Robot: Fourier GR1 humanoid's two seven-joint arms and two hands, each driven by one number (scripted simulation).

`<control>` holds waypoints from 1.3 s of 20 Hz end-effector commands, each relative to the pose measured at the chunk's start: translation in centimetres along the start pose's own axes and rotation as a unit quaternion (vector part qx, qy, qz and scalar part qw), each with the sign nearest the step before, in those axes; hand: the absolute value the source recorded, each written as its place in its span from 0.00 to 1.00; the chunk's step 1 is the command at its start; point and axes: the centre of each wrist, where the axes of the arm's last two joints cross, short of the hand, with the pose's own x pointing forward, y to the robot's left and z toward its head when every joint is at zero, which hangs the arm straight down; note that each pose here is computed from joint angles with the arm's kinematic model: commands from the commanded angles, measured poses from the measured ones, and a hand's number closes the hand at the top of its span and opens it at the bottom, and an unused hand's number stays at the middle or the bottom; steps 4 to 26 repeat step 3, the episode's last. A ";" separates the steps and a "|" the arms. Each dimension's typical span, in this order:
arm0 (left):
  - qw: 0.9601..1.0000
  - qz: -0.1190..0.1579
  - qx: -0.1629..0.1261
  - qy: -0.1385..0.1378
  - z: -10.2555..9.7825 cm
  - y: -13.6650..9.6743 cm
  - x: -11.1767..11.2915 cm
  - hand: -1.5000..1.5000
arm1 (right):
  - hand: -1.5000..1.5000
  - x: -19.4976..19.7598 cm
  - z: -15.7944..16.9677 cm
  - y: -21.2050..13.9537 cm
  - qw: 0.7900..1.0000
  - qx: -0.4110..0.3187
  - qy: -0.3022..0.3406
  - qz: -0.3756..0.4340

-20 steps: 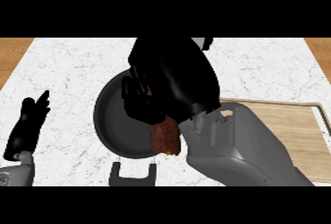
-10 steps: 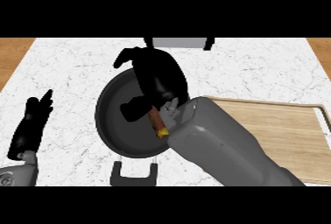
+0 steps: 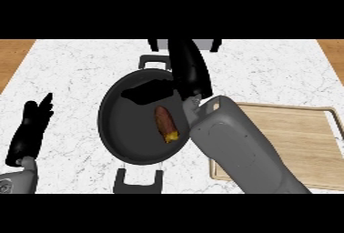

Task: Pick the sweet potato from the tray and place it in the pot

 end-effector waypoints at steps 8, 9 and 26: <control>1.000 0.000 0.006 0.010 -0.2 -0.1 0.0 0.50 | 0.00 -2.7 -0.4 -6.4 0.995 -0.086 -0.002 -0.055; 1.000 0.000 0.006 0.010 -0.2 -0.1 0.0 0.50 | 0.00 -2.7 -0.4 -6.4 0.995 -0.086 -0.002 -0.055; 1.000 0.000 0.006 0.010 -0.2 -0.1 0.0 0.50 | 0.00 -2.7 -0.4 -6.4 0.995 -0.086 -0.002 -0.055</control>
